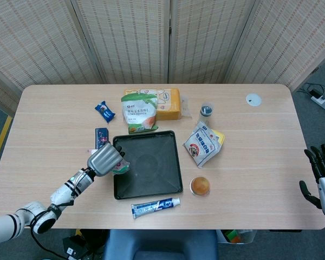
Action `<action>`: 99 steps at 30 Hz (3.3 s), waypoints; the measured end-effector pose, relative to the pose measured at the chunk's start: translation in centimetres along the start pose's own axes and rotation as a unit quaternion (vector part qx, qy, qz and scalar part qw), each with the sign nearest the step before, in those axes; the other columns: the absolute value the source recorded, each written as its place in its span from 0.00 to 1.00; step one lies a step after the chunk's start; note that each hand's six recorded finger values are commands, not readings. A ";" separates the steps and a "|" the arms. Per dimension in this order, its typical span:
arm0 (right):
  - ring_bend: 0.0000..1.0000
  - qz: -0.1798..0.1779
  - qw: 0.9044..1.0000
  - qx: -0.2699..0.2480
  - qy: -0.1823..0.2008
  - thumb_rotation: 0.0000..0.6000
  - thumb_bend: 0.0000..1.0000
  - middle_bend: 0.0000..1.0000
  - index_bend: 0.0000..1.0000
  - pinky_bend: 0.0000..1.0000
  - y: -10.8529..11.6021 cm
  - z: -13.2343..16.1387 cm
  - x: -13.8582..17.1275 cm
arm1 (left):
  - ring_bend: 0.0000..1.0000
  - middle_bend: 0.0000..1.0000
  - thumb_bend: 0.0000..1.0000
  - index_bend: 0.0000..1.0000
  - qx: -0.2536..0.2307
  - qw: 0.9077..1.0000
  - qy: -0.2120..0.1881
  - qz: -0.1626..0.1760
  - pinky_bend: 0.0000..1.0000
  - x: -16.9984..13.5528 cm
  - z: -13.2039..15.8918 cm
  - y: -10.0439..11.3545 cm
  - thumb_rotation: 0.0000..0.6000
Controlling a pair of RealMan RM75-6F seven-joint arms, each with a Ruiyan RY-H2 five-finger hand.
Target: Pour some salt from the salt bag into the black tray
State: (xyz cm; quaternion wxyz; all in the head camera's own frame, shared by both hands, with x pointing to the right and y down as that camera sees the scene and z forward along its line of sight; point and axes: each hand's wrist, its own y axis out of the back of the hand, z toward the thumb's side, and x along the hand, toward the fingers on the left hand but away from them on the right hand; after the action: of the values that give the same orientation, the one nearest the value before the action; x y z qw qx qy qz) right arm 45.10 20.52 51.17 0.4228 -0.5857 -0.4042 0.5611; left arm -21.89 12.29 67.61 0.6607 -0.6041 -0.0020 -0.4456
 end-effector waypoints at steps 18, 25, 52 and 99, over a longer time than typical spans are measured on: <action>0.13 0.000 1.000 -0.005 -0.004 1.00 0.42 0.07 0.04 0.04 -0.2 -0.4 0.3 | 0.75 0.73 0.72 0.48 0.192 0.980 0.027 -0.035 0.74 1.5 4.1 0.8 1.00; 0.14 0.000 1.000 -0.006 -0.007 1.00 0.42 0.07 0.04 0.04 -0.3 -0.6 0.4 | 0.75 0.73 0.72 0.48 0.237 0.968 0.050 -0.059 0.74 2.1 5.1 0.5 1.00; 0.14 0.002 1.000 -0.003 -0.019 1.00 0.42 0.07 0.04 0.04 -0.3 -0.8 0.5 | 0.74 0.73 0.70 0.50 0.000 0.999 0.031 0.012 0.74 2.2 4.8 1.2 1.00; 0.14 0.006 1.000 -0.002 -0.023 1.00 0.42 0.07 0.04 0.04 -0.2 -0.3 0.7 | 0.71 0.73 0.70 0.51 -0.484 0.867 0.113 0.033 0.74 -6.8 -3.8 -10.0 1.00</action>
State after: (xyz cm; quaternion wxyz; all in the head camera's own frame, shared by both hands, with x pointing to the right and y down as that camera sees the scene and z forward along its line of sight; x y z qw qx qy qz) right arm 45.44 21.24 51.17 0.4092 -0.5760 -0.4115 0.5757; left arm -33.91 14.52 70.87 0.2958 -0.7932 0.3084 -0.4339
